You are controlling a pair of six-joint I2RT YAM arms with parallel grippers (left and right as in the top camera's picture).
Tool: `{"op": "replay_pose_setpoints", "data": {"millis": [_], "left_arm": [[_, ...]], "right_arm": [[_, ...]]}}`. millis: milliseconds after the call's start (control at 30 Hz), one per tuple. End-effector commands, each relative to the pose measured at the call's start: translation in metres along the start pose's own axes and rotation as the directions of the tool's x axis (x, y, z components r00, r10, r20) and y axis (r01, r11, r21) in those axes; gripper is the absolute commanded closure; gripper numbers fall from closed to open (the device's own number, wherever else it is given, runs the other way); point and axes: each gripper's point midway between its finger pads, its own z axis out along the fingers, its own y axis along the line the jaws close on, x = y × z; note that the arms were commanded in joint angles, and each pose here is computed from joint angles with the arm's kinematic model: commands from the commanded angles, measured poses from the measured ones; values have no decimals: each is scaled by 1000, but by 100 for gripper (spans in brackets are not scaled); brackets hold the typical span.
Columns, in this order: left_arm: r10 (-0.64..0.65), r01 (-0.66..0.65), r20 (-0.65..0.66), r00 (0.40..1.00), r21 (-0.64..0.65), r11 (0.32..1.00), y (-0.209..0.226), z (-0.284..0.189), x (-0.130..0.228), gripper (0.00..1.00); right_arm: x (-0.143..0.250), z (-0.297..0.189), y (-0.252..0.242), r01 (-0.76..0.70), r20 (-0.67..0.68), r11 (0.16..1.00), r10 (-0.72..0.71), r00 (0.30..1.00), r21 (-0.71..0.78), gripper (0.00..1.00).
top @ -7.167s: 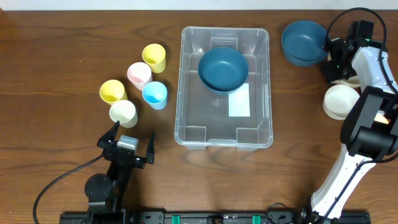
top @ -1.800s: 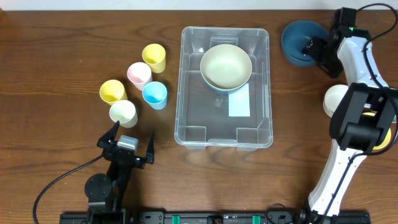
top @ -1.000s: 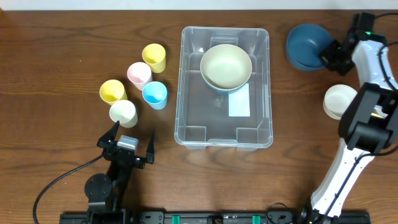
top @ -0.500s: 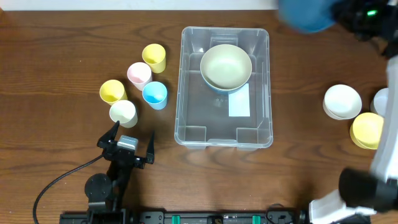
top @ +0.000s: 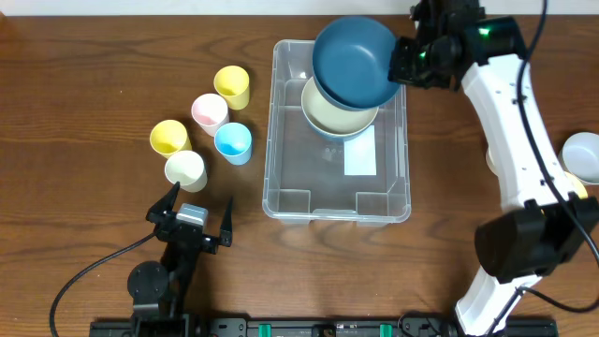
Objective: Pack container
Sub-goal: 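Carry the teal bowl over the bin and stack it on the beige bowl, then open the right gripper and move it back to the white bowls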
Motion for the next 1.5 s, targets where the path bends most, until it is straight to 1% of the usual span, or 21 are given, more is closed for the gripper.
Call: {"op": "replay_pose_setpoints", "data": {"millis": [0, 300, 467, 767, 967, 1100, 1200, 1333, 1467], "left_arm": [[0, 0, -45, 999, 9, 1000, -2, 1, 16, 2], [0, 0, -45, 999, 9, 1000, -2, 1, 16, 2], [0, 0, -45, 999, 9, 1000, -2, 1, 16, 2], [0, 0, -45, 999, 9, 1000, -2, 1, 16, 2], [0, 0, -45, 999, 9, 1000, -2, 1, 16, 2], [0, 0, -45, 999, 9, 1000, -2, 1, 16, 2], [0, 0, -45, 999, 9, 1000, -2, 1, 16, 2], [0, 0, -45, 999, 9, 1000, -2, 1, 16, 2], [0, 0, -45, 999, 9, 1000, -2, 1, 16, 2]], "right_arm": [[-2, 8, 6, 15, 4, 1000, -15, 1000, 2, 99], [10, 65, 2, 14, -92, 1000, -12, 996, 21, 99], [16, 90, 4, 31, -119, 999, -28, 992, 23, 99], [12, 97, 2, 39, -104, 998, -34, 994, 48, 96], [13, 97, 0, 40, -104, 998, -34, 994, 55, 93], [13, 97, 0, 40, -107, 998, -34, 994, 56, 79], [13, 97, 0, 40, -107, 998, -34, 994, 56, 61], [11, 97, 1, 49, -98, 997, -44, 994, 52, 53], [-2, 86, 8, 110, -56, 993, -108, 993, 32, 41]]}}
